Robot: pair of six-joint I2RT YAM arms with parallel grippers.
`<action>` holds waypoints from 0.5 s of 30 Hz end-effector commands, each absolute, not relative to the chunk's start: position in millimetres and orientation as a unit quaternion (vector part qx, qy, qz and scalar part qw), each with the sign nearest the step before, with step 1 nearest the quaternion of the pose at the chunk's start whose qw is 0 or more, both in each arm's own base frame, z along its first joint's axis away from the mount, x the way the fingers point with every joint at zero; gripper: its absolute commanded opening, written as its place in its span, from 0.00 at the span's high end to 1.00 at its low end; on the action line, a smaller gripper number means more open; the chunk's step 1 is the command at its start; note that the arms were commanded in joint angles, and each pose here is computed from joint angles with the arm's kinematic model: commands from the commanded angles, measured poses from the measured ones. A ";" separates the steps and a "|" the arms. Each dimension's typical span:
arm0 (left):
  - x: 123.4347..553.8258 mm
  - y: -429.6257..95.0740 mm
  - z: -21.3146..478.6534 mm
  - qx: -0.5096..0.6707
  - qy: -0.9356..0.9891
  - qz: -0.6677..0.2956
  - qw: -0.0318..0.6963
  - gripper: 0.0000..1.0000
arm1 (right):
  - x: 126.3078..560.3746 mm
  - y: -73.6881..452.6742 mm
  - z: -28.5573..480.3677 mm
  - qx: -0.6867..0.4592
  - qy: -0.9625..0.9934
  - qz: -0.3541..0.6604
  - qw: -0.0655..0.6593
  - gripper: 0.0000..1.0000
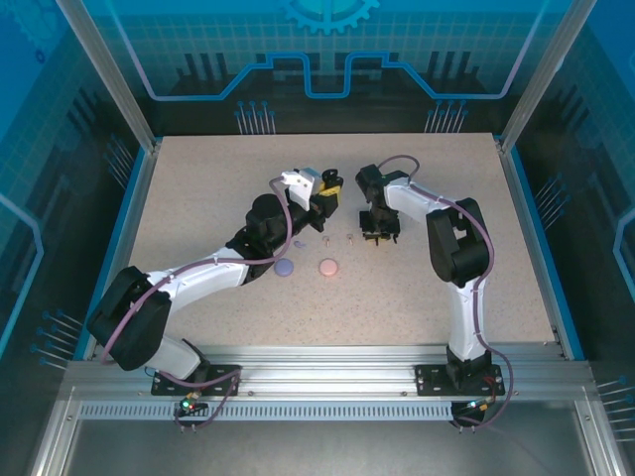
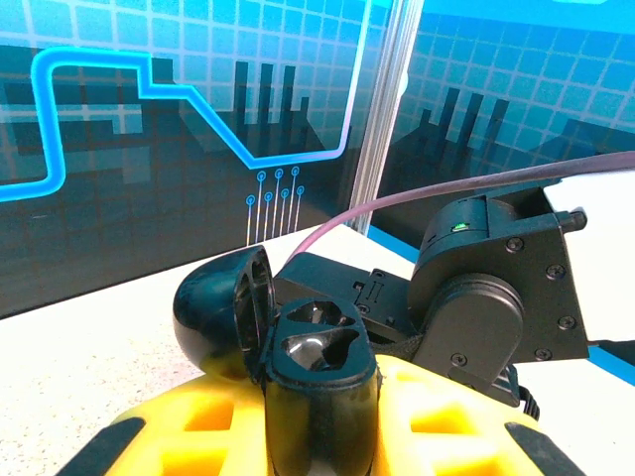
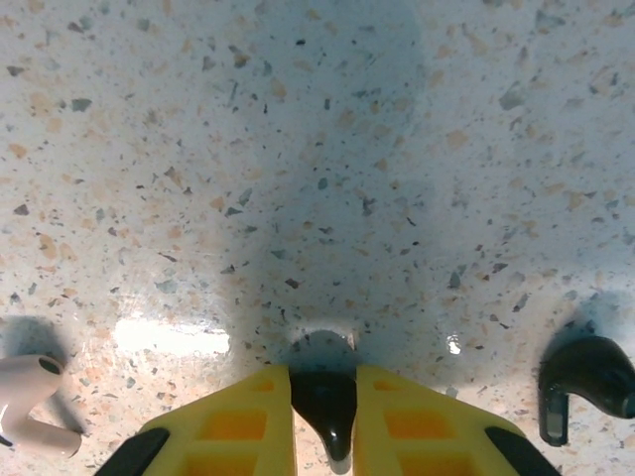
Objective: Insert the wireless bluetooth earbuds into the charging case
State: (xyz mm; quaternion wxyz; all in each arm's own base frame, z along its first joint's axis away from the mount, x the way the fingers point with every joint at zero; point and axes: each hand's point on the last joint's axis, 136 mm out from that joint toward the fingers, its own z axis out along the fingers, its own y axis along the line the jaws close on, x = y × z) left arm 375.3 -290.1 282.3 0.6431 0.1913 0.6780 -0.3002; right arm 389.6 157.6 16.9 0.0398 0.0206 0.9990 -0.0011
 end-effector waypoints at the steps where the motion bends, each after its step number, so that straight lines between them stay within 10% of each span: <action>1: 372.3 -296.8 293.8 0.202 0.663 -0.316 0.648 1.00 | 390.3 146.9 11.8 0.025 0.999 -0.009 0.041 0.85; 15: 368.1 -306.7 301.8 0.222 0.645 -0.337 0.649 1.00 | 392.5 155.5 99.6 0.032 0.985 0.072 0.155 0.88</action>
